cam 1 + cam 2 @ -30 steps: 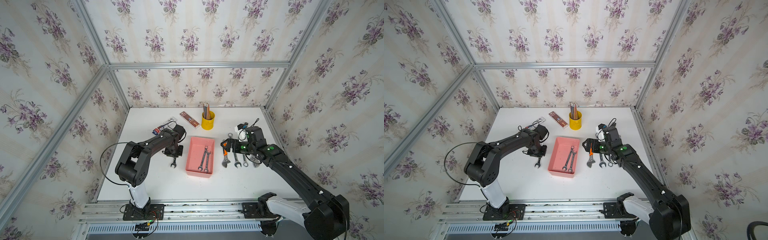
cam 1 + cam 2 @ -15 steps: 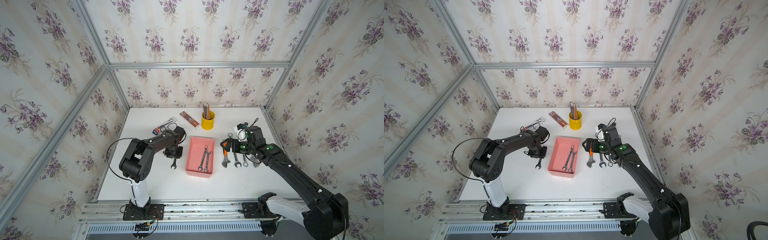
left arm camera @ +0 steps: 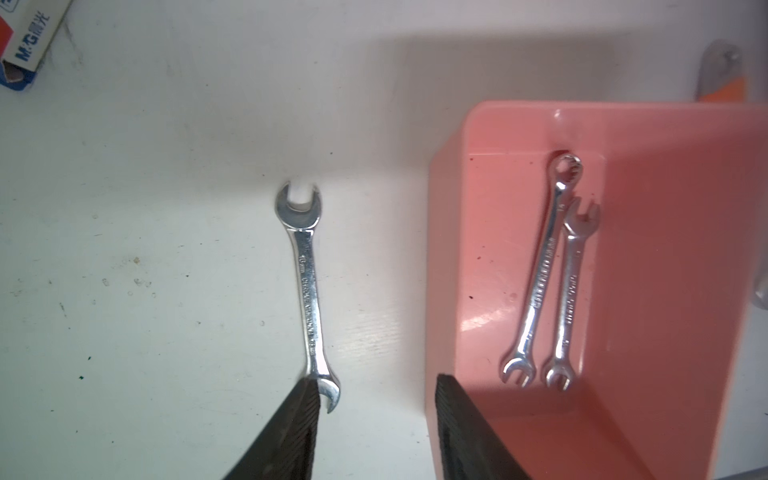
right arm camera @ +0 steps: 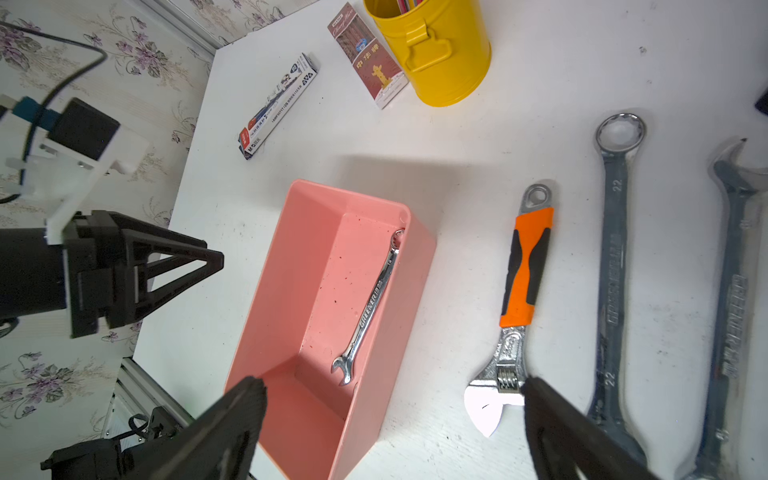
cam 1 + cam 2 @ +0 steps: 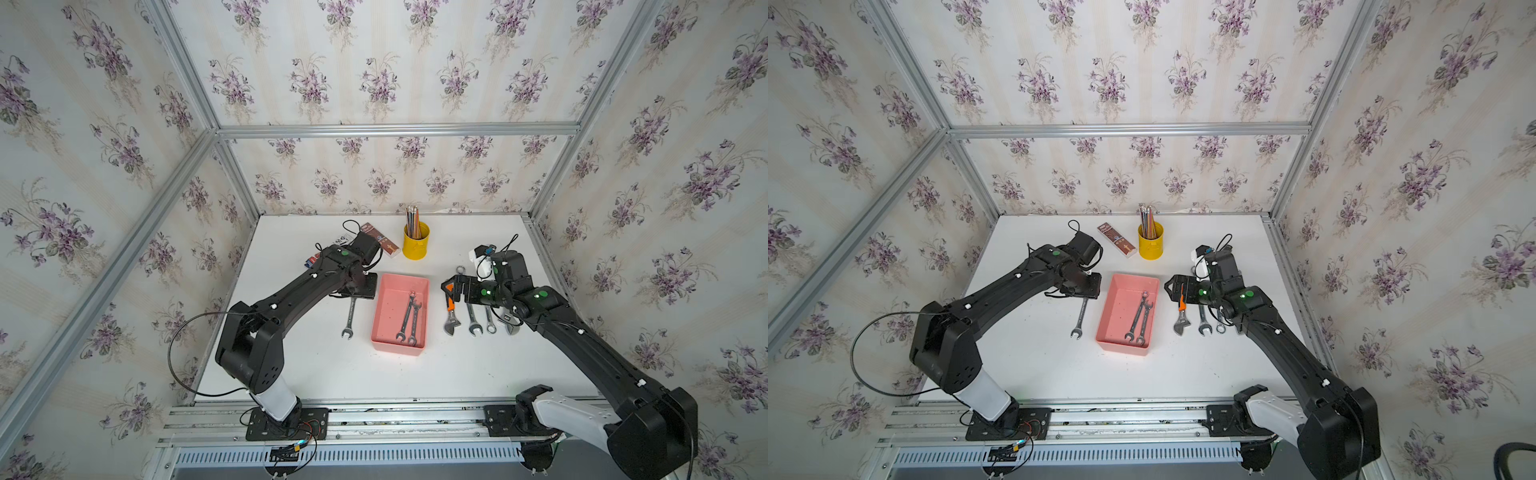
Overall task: Take out the wrench from the storage box
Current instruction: Pick up the wrench from the storage box.
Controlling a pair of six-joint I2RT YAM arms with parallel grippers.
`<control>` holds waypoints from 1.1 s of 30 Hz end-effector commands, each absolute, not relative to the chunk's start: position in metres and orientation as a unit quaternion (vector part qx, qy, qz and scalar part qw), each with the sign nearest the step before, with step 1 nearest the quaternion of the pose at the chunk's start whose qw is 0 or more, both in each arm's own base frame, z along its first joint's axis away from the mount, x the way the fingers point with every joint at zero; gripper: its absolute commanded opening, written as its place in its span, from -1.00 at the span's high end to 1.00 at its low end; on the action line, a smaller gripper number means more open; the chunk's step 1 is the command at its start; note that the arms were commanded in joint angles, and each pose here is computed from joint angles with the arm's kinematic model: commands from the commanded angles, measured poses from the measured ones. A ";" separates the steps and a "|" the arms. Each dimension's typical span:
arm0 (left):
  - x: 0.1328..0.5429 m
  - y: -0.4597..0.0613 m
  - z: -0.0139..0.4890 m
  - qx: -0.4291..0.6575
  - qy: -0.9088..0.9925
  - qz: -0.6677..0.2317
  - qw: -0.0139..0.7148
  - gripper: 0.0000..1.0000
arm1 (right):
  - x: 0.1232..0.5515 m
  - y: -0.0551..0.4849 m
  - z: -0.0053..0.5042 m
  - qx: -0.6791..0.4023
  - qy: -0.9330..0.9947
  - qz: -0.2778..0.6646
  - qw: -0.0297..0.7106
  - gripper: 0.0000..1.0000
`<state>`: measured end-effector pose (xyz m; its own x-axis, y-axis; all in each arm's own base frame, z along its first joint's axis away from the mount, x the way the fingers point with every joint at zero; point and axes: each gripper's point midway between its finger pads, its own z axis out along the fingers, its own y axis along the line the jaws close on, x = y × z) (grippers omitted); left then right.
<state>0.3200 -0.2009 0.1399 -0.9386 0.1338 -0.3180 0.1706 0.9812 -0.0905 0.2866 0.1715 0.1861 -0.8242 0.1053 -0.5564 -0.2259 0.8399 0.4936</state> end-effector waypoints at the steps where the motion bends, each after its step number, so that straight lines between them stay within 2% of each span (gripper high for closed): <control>1: 0.311 -0.221 0.140 0.083 0.983 -0.057 0.151 -0.03 | 0.290 0.172 0.190 -0.034 0.910 0.281 0.303 -1.00; 7: 0.302 -0.276 0.116 0.120 0.981 -0.077 0.133 -0.05 | 0.289 0.171 0.191 -0.034 0.910 0.280 0.305 -1.00; 14: 0.296 -0.303 0.075 0.146 0.981 -0.066 0.112 -0.04 | 0.289 0.170 0.192 -0.034 0.909 0.280 0.307 -1.00; 33: 0.284 -0.305 0.014 0.168 0.983 -0.016 0.067 -0.01 | 0.290 0.170 0.190 -0.036 0.911 0.277 0.305 -1.00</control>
